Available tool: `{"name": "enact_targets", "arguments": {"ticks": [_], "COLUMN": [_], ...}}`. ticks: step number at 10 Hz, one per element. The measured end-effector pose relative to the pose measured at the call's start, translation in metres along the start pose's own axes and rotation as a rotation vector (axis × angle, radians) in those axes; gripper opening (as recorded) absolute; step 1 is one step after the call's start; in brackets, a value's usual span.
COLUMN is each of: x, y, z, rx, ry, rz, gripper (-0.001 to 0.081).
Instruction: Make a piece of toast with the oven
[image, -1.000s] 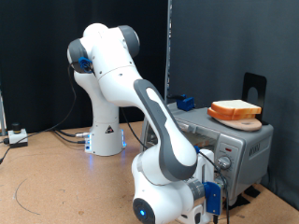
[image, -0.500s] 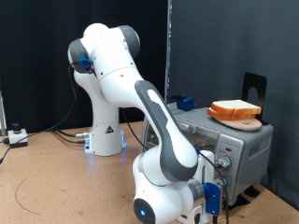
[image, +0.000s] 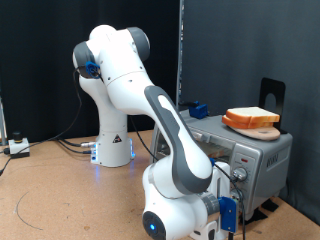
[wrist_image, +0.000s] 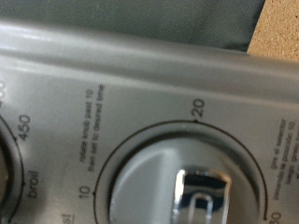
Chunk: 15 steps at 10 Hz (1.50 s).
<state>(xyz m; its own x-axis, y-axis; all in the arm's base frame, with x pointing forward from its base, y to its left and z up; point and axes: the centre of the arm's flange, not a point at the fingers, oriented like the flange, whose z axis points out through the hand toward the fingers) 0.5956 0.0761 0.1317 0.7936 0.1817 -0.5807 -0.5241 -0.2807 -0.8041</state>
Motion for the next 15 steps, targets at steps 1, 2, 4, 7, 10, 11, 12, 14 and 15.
{"name": "enact_targets", "arguments": {"ticks": [1,2,4,7,10,11,12,14,15], "x": [0.0002,0.0003,0.0002,0.0014,0.0016,0.0016,0.0013,-0.0044,-0.0068], "y": [-0.0009,-0.0016,-0.0024,-0.0021,-0.0016,-0.0016,-0.0016,-0.0054,-0.0067], "z": [-0.0001,-0.0001,0.0008,-0.0022,-0.0025,-0.0025,-0.0029,-0.0019,-0.0015], "rx": [0.000,0.001,0.002,0.001,0.001,0.001,-0.006,-0.037,-0.050], "ry": [0.000,0.001,-0.001,0.012,0.014,0.014,0.027,0.063,0.080], "rz": [-0.002,-0.003,-0.004,-0.004,-0.002,-0.007,-0.076,-0.244,-0.295], "gripper": [0.0767,0.0767,0.0494,0.0142,0.0097,0.0097,0.0097,0.0097,0.0097]}}
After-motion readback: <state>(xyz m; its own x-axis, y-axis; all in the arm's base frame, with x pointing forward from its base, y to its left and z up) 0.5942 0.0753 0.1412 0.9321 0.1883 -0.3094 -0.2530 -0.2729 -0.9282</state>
